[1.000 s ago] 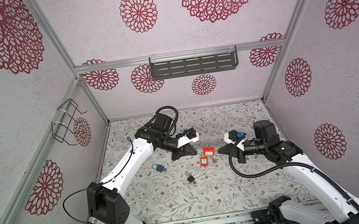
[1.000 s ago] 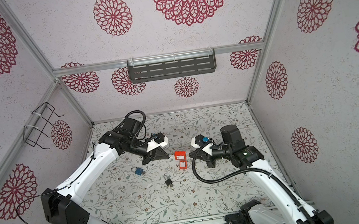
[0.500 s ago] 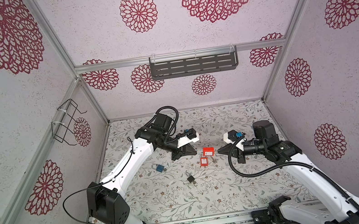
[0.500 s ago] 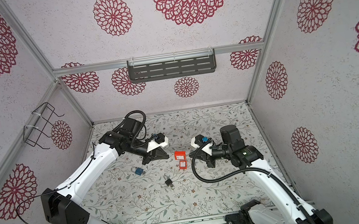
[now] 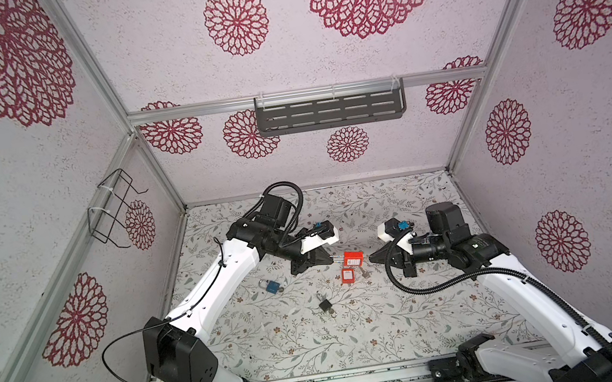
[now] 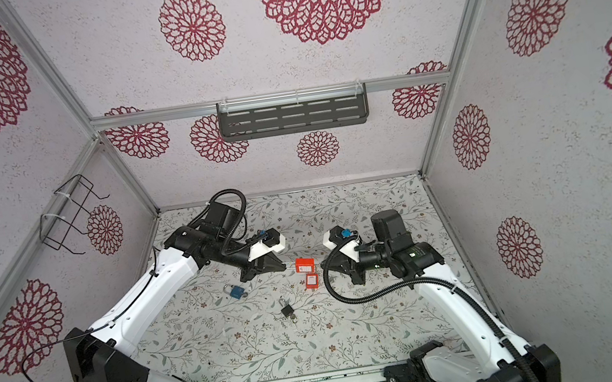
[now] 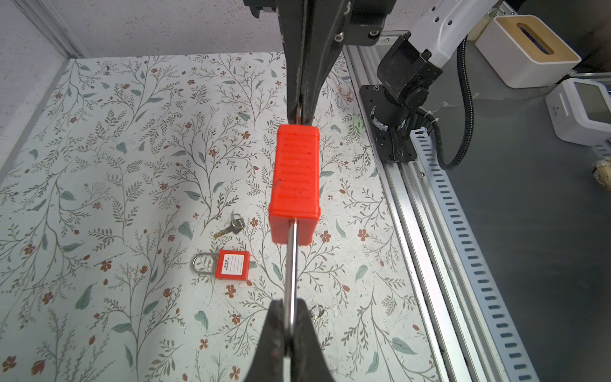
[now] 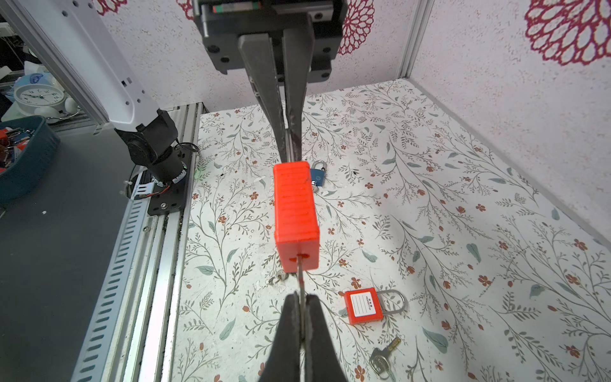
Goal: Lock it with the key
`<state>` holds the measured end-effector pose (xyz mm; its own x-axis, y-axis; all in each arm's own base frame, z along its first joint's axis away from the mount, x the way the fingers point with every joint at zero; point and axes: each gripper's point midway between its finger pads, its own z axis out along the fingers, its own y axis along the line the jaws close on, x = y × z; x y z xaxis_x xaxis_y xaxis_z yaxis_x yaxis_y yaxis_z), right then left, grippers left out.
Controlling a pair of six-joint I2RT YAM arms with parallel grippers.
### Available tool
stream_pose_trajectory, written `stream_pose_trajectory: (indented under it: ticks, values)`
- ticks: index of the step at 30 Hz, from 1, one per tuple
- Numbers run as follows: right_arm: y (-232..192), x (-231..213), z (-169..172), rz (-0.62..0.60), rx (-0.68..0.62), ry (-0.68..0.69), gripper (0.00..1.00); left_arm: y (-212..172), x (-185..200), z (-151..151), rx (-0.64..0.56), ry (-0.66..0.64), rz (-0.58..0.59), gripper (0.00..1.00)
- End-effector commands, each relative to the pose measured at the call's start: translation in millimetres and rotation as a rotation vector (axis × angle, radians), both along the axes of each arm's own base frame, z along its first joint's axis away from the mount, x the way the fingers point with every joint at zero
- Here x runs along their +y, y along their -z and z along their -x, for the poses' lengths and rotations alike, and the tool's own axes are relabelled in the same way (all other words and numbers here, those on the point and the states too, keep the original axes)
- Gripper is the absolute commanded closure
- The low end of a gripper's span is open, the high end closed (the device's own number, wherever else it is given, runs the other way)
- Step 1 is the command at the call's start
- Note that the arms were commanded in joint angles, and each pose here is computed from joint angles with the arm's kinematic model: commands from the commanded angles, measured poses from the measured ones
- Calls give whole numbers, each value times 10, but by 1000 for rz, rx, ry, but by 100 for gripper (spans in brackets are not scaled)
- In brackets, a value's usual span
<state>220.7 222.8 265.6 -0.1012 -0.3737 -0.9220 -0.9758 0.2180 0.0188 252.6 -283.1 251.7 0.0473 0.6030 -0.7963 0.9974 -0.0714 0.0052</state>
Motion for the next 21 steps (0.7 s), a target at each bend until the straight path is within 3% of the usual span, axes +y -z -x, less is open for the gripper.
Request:
stream_pose_trajectory:
  ticks: [1, 10, 21]
  values:
    - [65, -205, -117, 61, -20, 119, 100, -69, 140, 74, -3, -20, -9, 100]
    - [-7, -262, -150, 55, -165, 155, 100, -47, 115, 136, 85, 13, 4, 100]
    - [144, -268, -156, 82, -72, 162, 100, 18, 171, 73, 21, -11, -34, 100]
